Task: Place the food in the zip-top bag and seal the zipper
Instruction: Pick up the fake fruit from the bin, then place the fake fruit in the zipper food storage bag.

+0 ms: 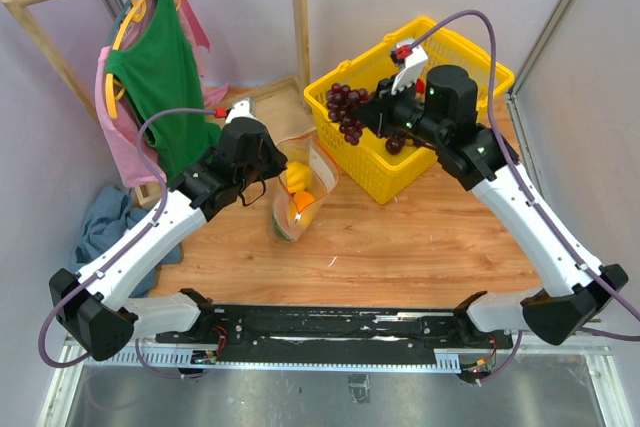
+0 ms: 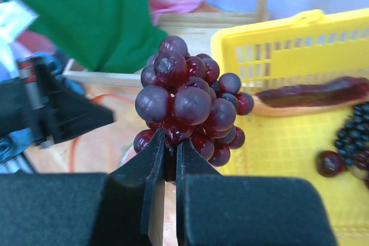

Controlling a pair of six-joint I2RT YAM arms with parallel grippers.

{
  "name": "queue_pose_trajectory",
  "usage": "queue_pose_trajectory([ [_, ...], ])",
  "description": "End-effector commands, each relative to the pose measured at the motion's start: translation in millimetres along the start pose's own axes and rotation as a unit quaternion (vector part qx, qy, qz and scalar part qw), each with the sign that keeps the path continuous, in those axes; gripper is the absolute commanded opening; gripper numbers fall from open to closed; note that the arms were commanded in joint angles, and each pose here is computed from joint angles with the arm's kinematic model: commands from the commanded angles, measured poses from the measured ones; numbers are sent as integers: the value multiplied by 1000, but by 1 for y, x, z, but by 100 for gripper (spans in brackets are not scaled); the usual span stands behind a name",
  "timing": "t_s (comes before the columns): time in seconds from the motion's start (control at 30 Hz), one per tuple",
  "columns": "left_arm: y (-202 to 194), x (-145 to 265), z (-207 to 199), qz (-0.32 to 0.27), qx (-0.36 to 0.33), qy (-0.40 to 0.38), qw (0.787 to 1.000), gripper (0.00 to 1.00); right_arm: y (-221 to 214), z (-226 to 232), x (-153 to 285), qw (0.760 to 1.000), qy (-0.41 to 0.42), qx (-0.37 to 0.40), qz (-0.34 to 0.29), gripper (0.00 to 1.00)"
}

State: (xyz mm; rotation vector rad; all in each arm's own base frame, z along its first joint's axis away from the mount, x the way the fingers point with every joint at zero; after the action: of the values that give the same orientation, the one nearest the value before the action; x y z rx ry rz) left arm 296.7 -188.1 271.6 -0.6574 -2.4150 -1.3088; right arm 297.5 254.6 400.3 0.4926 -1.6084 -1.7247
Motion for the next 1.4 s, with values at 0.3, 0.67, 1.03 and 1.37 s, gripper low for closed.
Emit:
queue_pose_trajectory([
  [0.3,7,-3,-7,-19,31,-21,999,0,-38,80,2,993,110,-47,14,1],
  [0.67,-1,-2,-9,-3,28,-37,999,0,-84,71,-37,990,74,-98,63,1],
  [1.03,-2,6,-8,5,10,-43,999,0,-114,55,-64,987,7,-125,99,1],
  [1.37,-2,8,-8,4,15,-46,999,0,-130,74,-72,980,63,-111,150,38],
])
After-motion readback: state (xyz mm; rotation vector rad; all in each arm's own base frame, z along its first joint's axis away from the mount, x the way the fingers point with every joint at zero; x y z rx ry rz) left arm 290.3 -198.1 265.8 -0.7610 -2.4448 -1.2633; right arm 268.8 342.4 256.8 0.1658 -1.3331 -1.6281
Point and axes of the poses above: each gripper's point midway between its finger pads, its own x axis back along the fingers, its own z axis along the line the jaws close on, y = z × x, the point moved 2 cm from there along x, back along the fingers, and after that the axes turned 4 degrees about x, right-handed, at the moved point
